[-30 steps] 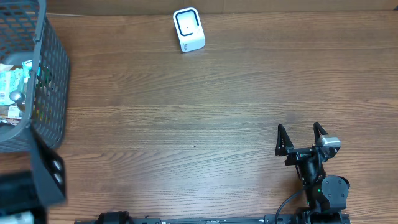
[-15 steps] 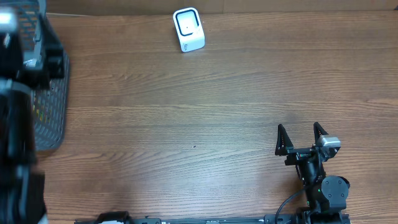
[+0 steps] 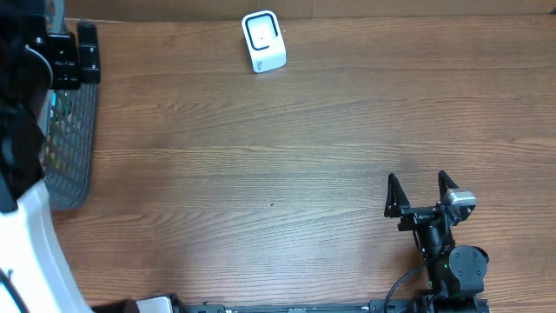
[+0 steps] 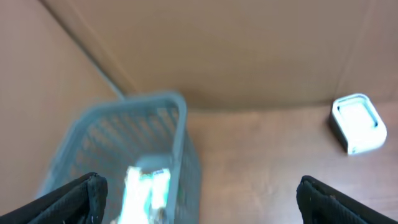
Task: Scan the item barcode
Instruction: 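Raise the left gripper and reach down into the grey basket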
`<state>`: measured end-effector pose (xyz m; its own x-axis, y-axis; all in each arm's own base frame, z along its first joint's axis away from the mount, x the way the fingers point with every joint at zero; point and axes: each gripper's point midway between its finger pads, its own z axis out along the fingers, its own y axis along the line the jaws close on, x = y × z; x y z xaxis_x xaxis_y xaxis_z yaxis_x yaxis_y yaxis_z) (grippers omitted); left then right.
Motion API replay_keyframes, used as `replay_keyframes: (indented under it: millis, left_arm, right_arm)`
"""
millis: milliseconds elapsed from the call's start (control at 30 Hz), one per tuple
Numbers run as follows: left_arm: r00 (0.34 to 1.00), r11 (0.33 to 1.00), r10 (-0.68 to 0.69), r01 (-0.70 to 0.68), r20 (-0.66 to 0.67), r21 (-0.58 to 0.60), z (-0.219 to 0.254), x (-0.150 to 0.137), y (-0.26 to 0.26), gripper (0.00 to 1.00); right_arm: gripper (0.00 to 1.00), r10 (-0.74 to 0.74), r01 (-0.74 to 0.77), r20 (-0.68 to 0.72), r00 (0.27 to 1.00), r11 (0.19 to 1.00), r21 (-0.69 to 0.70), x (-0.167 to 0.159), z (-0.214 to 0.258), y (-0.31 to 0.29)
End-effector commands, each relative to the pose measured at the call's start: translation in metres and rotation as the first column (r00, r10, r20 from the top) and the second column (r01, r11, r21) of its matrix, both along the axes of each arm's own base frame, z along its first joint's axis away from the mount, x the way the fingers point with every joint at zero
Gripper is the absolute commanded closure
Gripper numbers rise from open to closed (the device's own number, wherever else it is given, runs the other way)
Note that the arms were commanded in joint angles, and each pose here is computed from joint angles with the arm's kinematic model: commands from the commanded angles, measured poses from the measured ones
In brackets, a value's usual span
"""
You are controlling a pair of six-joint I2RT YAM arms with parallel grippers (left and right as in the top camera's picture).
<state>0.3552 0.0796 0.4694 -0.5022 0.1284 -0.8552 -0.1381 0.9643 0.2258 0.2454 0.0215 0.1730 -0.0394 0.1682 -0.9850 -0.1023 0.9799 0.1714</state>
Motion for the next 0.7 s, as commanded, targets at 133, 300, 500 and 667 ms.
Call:
replay_keyframes:
  millis: [133,300,500,667]
  left_arm:
    - [0.983,0.944,0.128,-0.162,-0.130,-0.289,-0.051,0.000,0.056,0.00]
    - [0.930,0.877,0.267,-0.343,-0.252,-0.335,-0.087,-0.016,0.112,0.00]
    - [0.882,0.827,0.316,-0.437,-0.349,-0.355,-0.120,-0.021,0.144,0.01]
    - [0.872,0.819,0.307,-0.446,-0.381,-0.360,-0.136,-0.012,0.151,0.00]
  right_arm:
    - [0.00,0.001,-0.001,0.000,1.000,1.000,0.004,0.000,-0.003,0.001]
    - [0.00,0.001,-0.001,0.000,1.000,1.000,0.004,0.000,-0.003,0.001]
    - [0.00,0.001,-0.001,0.000,1.000,1.000,0.004,0.000,-0.003,0.001]
    - [0.00,0.001,-0.001,0.000,1.000,1.000,0.004,0.000,-0.003,0.001]
